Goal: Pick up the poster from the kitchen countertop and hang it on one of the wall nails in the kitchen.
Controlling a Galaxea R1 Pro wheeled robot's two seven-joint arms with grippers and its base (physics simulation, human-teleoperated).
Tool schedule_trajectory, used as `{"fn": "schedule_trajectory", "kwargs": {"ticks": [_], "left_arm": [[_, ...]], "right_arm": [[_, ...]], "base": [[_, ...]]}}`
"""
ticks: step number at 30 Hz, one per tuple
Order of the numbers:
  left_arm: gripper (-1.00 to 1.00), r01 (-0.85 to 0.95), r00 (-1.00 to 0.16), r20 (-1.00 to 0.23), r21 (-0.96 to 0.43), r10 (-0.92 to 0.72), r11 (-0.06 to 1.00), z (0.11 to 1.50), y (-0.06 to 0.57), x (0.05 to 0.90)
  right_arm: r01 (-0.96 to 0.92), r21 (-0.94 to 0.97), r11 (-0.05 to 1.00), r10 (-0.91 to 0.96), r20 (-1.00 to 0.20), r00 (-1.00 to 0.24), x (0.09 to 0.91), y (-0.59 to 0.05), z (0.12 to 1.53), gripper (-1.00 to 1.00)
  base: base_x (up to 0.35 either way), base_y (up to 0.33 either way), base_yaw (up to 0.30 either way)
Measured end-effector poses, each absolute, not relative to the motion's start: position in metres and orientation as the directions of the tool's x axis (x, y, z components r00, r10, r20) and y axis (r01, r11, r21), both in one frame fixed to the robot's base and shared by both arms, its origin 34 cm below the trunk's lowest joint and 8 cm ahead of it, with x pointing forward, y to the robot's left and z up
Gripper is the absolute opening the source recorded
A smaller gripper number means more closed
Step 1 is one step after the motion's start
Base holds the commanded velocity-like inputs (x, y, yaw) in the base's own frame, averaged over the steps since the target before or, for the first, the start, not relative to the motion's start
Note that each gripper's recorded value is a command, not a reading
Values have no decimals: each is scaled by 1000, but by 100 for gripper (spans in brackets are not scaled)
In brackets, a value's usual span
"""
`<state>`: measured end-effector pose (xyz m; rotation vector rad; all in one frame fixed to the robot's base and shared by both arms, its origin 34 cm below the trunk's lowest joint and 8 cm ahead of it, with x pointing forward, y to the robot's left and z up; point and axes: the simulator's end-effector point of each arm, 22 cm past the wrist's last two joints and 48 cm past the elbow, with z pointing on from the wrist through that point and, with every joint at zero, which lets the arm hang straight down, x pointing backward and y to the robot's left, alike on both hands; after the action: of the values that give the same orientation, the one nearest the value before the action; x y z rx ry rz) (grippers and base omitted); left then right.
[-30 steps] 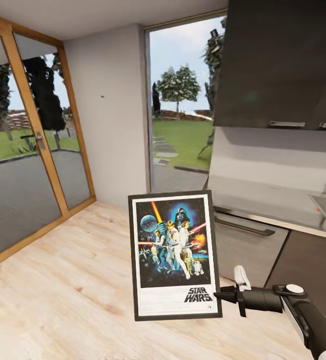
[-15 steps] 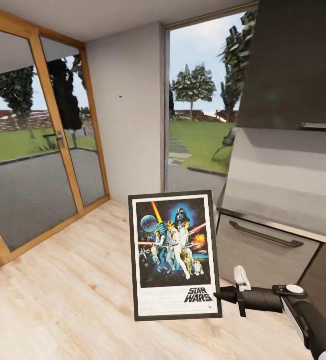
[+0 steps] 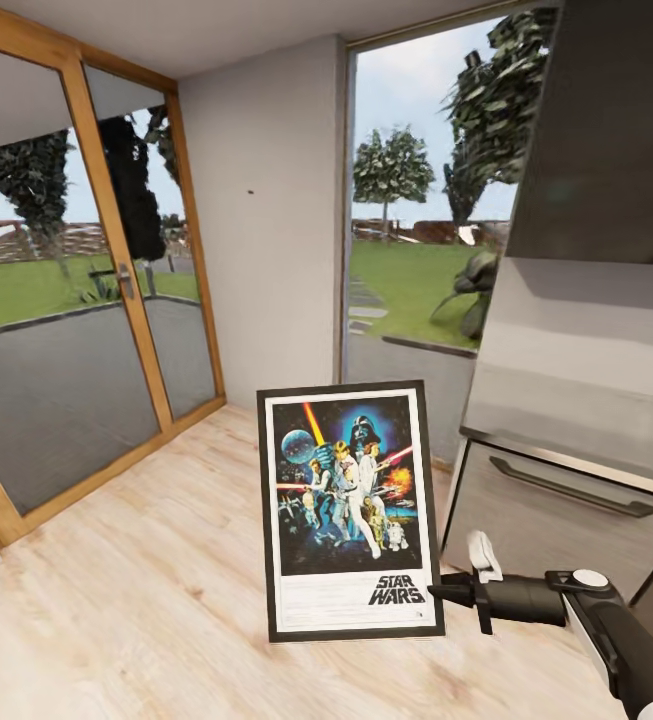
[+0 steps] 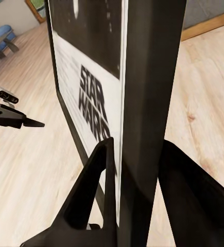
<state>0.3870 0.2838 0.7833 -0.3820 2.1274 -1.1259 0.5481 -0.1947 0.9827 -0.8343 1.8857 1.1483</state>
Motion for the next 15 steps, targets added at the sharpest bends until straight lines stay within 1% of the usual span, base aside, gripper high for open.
{"fn": "schedule_trajectory", "kwargs": {"ticks": [10, 15], "left_arm": [[100, 57, -719, -437, -812, -541, 581, 783, 284, 387], [100, 57, -720, -436, -813, -540, 580, 783, 284, 387]], "right_arm": [[-825, 416, 382, -140, -857, -497, 548, -195, 983, -100], [-826, 416, 382, -140, -857, -496, 548, -195, 983, -100]], "base": [[204, 250, 0], [253, 228, 0]]}}
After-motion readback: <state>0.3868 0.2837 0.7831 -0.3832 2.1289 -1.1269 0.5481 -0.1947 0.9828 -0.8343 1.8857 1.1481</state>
